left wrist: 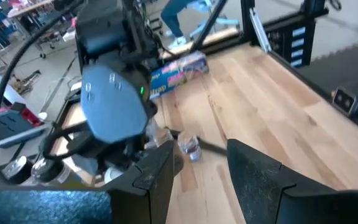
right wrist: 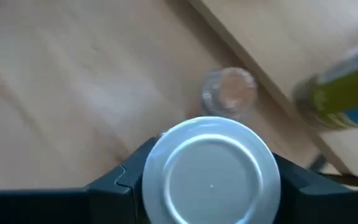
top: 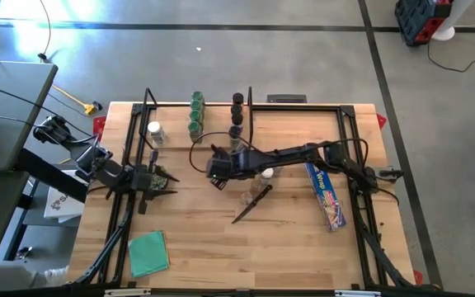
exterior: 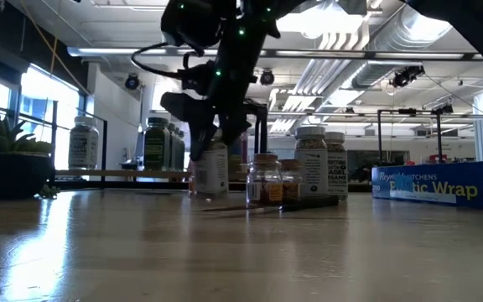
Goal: Shelf spices
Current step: Put the white lid seasoning bottle on the shelf
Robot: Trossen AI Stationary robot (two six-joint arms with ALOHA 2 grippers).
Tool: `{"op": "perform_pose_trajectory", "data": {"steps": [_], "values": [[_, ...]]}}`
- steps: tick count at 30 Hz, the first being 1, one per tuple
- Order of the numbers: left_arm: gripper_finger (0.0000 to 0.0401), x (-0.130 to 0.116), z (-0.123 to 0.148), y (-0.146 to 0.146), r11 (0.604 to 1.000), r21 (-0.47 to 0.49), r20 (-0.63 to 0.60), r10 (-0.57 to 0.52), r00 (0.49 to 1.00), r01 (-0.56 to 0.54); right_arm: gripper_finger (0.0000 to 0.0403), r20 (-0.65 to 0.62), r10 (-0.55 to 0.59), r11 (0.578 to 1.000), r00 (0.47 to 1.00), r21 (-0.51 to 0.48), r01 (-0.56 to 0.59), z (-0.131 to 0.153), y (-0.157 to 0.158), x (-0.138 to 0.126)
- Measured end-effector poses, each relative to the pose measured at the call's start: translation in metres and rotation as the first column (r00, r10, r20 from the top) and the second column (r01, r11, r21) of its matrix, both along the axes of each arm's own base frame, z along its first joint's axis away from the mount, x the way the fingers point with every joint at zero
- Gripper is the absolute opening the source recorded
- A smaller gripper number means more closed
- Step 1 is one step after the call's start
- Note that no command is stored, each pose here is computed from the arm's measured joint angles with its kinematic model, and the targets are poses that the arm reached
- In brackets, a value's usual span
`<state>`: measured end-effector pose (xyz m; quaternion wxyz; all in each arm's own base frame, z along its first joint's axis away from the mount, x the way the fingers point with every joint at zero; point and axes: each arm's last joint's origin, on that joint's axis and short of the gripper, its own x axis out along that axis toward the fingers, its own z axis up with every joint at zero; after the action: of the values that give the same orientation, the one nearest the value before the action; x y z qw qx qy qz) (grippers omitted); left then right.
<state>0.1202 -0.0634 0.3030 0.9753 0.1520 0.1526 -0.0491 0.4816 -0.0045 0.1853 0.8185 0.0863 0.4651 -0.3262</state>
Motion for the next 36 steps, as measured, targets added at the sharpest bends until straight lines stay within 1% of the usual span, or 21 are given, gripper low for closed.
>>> {"op": "perform_pose_trajectory", "data": {"steps": [5,8,9,10,11,12,14,16,19,20,22,24,25,26,27,28,31,32,33,36], "values": [[0.0145,0.0,-0.001,0.0,1.0,-0.001,-0.008,0.003,1.0,-0.003,0.0185,0.019,0.069,0.997,0.997,0.041,-0.07,0.0,0.016,0.003],[0.0145,0.0,-0.001,0.0,1.0,-0.024,-0.013,0.009,1.0,-0.009,0.0185,0.037,0.121,0.989,0.992,0.076,-0.124,0.006,0.037,0.003],[0.0145,-0.001,-0.002,0.0,0.999,-0.038,-0.021,0.008,1.0,-0.008,0.0185,0.055,0.146,0.985,0.988,0.081,-0.151,0.011,0.048,0.004],[0.0145,-0.001,-0.003,0.0,0.999,-0.051,-0.033,-0.001,0.999,-0.001,0.0185,0.075,0.186,0.978,0.98,0.078,-0.191,0.019,0.058,0.004],[0.0145,-0.001,-0.004,-0.001,0.998,-0.063,-0.047,-0.015,0.999,0.012,0.0185,0.087,0.249,0.965,0.965,0.064,-0.254,0.029,0.069,0.005],[0.0145,-0.001,-0.005,-0.001,0.997,-0.074,-0.058,-0.033,0.998,0.029,0.0185,0.1,0.326,0.943,0.94,0.037,-0.331,0.042,0.081,0.005],[0.0145,-0.001,-0.005,-0.003,0.991,-0.112,-0.075,-0.079,0.994,0.07,0.0185,0.103,0.482,0.876,0.87,-0.04,-0.48,0.071,0.106,0.004],[0.0145,0.0,-0.005,-0.006,0.979,-0.161,-0.083,-0.142,0.986,0.128,0.0185,0.076,0.61,0.791,0.788,-0.114,-0.601,0.096,0.129,-0.002],[0.0146,0.004,-0.003,-0.011,0.954,-0.233,-0.064,-0.208,0.976,0.188,0.0185,0.012,0.763,0.632,0.646,-0.222,-0.743,0.124,0.16,-0.013],[0.0148,0.006,-0.001,-0.013,0.945,-0.249,-0.052,-0.229,0.972,0.209,0.0185,0.008,0.796,0.587,0.605,-0.251,-0.769,0.133,0.169,-0.016],[0.0154,0.011,0.0,-0.016,0.925,-0.277,-0.032,-0.277,0.96,0.258,0.0185,0.017,0.841,0.516,0.541,-0.326,-0.792,0.145,0.185,-0.021],[0.0165,0.018,0.001,-0.021,0.896,-0.307,-0.015,-0.343,0.939,0.322,0.0185,-0.014,0.877,0.438,0.48,-0.389,-0.811,0.15,0.196,-0.026],[0.0172,0.021,0.0,-0.024,0.879,-0.321,-0.016,-0.377,0.926,0.352,0.0185,-0.031,0.888,0.408,0.459,-0.409,-0.816,0.151,0.201,-0.027],[0.0181,0.025,-0.001,-0.026,0.864,-0.333,-0.013,-0.404,0.915,0.377,0.0185,-0.036,0.895,0.39,0.445,-0.421,-0.819,0.151,0.204,-0.027],[0.019,0.029,-0.002,-0.029,0.855,-0.34,-0.012,-0.421,0.907,0.392,0.0185,-0.039,0.898,0.382,0.438,-0.424,-0.821,0.15,0.207,-0.028],[0.0199,0.034,-0.004,-0.031,0.854,-0.34,-0.018,-0.424,0.906,0.393,0.0185,-0.038,0.898,0.382,0.438,-0.423,-0.821,0.149,0.209,-0.028],[0.0226,0.044,-0.007,-0.032,0.874,-0.287,-0.014,-0.413,0.911,0.392,0.0185,0.014,0.883,0.434,0.469,-0.405,-0.805,0.15,0.212,-0.029],[0.0234,0.045,-0.009,-0.033,0.878,-0.275,-0.02,-0.414,0.91,0.393,0.0185,0.014,0.883,0.434,0.469,-0.402,-0.806,0.149,0.213,-0.03],[0.024,0.047,-0.011,-0.034,0.88,-0.27,-0.031,-0.414,0.91,0.392,0.0185,0.009,0.887,0.427,0.462,-0.402,-0.81,0.149,0.216,-0.032],[0.0257,0.054,-0.015,-0.035,0.884,-0.294,-0.055,-0.396,0.916,0.365,0.0185,-0.017,0.906,0.375,0.422,-0.425,-0.824,0.15,0.225,-0.035]]}}
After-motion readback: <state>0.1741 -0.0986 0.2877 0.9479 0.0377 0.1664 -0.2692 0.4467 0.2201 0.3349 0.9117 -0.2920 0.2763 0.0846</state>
